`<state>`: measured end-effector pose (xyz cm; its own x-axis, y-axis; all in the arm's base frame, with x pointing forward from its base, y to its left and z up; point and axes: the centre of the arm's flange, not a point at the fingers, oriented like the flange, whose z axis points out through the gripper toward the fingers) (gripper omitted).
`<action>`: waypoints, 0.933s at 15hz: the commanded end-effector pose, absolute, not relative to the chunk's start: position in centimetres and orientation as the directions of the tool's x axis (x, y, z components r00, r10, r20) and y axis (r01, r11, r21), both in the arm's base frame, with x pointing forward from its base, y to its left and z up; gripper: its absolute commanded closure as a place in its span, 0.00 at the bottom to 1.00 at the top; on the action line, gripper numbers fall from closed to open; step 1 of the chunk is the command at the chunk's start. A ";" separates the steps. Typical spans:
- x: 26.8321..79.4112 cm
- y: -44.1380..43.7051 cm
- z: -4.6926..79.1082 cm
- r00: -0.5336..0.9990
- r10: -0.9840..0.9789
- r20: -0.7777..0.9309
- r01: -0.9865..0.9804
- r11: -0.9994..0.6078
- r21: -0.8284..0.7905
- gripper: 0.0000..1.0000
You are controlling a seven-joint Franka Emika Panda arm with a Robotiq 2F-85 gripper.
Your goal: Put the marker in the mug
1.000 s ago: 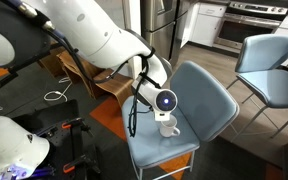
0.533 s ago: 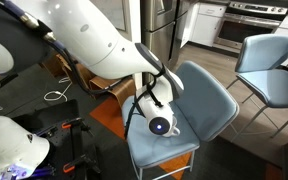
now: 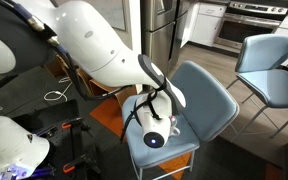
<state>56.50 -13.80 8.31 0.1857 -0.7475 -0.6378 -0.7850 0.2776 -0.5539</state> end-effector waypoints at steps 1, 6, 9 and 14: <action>55.5 -13.5 7.9 0.162 -0.716 -0.679 -0.791 0.317 -0.523 0.95; 54.4 -13.4 7.5 0.150 -0.738 -0.657 -0.799 0.302 -0.521 0.53; 54.8 -13.4 8.3 0.166 -0.784 -0.598 -0.804 0.244 -0.543 0.32; 56.3 -10.8 11.6 0.234 -0.887 -0.397 -0.864 -0.003 -0.503 0.00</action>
<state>56.17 -12.59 9.33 0.2113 -0.8423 -0.4959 -0.8344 0.1088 -0.5403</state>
